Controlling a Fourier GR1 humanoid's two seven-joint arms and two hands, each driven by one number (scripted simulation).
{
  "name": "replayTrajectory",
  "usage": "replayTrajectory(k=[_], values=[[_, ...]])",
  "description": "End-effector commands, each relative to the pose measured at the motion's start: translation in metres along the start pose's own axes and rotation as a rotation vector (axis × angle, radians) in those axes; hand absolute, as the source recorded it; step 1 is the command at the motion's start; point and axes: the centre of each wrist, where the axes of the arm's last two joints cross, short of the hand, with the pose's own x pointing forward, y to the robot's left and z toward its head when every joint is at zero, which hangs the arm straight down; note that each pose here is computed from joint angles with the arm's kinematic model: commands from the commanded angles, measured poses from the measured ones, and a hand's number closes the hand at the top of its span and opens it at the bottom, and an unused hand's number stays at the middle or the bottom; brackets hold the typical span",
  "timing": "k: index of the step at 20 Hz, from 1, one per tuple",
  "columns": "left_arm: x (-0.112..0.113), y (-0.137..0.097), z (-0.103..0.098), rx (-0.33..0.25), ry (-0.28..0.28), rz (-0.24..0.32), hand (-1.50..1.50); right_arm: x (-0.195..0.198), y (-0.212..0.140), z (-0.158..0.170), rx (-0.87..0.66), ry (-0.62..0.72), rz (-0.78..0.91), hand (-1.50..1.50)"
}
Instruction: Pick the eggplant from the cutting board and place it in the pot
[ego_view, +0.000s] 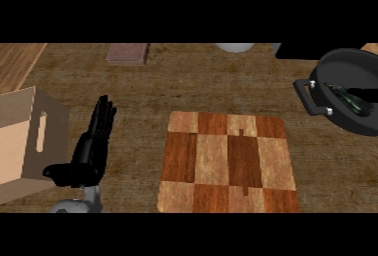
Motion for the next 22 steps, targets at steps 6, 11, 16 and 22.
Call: replayTrajectory(k=[6,11,16,22], values=[[-0.004,-0.003,0.002,-0.009,-0.005,-0.006,0.0,-0.038,-0.059,0.01,-0.153,0.02,-0.284,-1.5],[0.001,0.01,-0.005,-0.016,0.004,-0.012,0.0,-0.06,-0.086,0.021,-0.209,-0.009,-0.313,-1.5],[-0.004,0.017,0.008,-0.007,-0.014,-0.016,0.0,-0.083,-0.114,0.038,-0.208,-0.043,-0.33,-1.5],[-0.005,-0.004,0.001,-0.006,-0.003,0.002,0.0,-0.085,-0.141,0.041,-0.236,-0.028,-0.326,-1.5]])
